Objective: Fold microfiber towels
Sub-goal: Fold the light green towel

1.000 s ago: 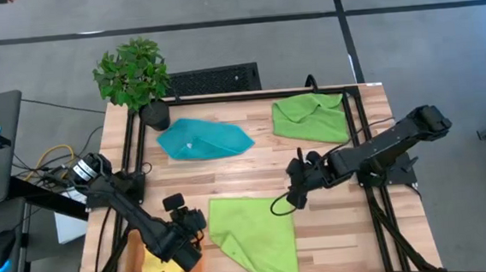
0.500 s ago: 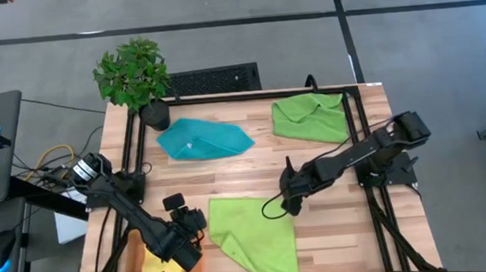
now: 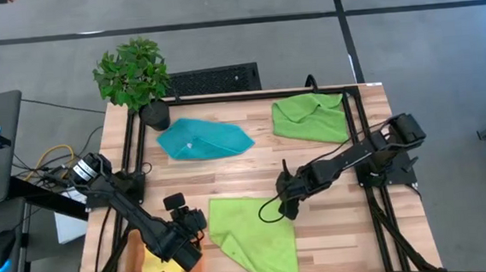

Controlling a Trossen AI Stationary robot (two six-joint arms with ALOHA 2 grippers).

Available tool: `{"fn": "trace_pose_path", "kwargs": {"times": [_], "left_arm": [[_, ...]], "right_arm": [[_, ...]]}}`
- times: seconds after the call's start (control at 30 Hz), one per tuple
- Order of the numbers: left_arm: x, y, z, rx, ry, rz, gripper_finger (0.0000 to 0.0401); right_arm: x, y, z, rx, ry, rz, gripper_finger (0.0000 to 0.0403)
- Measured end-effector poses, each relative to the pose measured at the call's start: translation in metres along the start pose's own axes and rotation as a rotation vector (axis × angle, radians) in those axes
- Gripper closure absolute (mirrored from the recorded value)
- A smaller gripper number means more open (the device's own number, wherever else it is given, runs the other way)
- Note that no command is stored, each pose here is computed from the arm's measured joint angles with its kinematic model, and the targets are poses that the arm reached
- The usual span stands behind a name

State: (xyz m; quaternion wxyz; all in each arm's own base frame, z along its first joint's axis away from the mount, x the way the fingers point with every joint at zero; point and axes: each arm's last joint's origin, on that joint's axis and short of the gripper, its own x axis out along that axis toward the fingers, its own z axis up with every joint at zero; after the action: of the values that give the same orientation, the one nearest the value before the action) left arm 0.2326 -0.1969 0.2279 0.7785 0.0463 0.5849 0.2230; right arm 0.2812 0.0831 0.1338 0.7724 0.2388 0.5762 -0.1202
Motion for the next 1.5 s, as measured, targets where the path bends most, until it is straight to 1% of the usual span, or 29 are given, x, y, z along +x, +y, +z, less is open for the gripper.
{"fn": "trace_pose_path", "kwargs": {"times": [0.13,0.3,0.4,0.53,0.83,0.9,0.93,1.07,1.23,1.37,1.43,1.5], "left_arm": [[0.000,0.000,0.000,0.000,-0.001,0.000,0.0272],[0.000,0.000,0.000,0.001,-0.001,0.000,0.0272],[0.000,0.000,0.000,0.000,-0.001,0.000,0.0272],[0.000,0.000,0.000,0.000,0.000,0.000,0.0272],[0.000,0.000,0.000,0.000,-0.001,0.001,0.0272],[0.000,0.000,0.000,-0.028,-0.002,0.000,0.0272],[0.001,0.000,0.000,-0.051,-0.004,-0.002,0.0272],[0.006,-0.001,0.002,-0.103,-0.021,-0.004,0.0272],[0.022,0.006,0.007,-0.135,-0.008,0.025,0.0272],[0.039,0.018,0.018,-0.102,-0.027,0.081,0.0272],[0.047,0.024,0.025,-0.075,-0.014,0.091,0.0272],[0.054,0.030,0.033,-0.044,-0.012,0.084,0.0272]], "right_arm": [[0.006,0.000,0.000,-0.004,0.013,0.002,0.0168],[0.004,0.000,0.000,-0.022,0.011,-0.010,0.0170],[0.003,0.000,-0.001,-0.031,0.006,-0.006,0.0183],[0.003,0.001,-0.003,-0.039,0.007,-0.018,0.0228],[0.004,0.001,-0.003,-0.041,0.012,-0.014,0.0366],[0.004,0.001,-0.003,-0.033,0.008,-0.010,0.0390],[0.003,0.002,-0.003,-0.026,0.003,-0.012,0.0394],[-0.002,0.004,-0.001,-0.038,0.012,-0.021,0.0389],[-0.017,0.011,0.006,-0.076,-0.012,-0.046,0.0398],[-0.030,0.013,0.009,-0.100,-0.033,-0.069,0.0394],[-0.039,0.017,0.014,-0.121,-0.065,-0.058,0.0396],[-0.048,0.019,0.014,-0.144,-0.078,-0.076,0.0399]]}}
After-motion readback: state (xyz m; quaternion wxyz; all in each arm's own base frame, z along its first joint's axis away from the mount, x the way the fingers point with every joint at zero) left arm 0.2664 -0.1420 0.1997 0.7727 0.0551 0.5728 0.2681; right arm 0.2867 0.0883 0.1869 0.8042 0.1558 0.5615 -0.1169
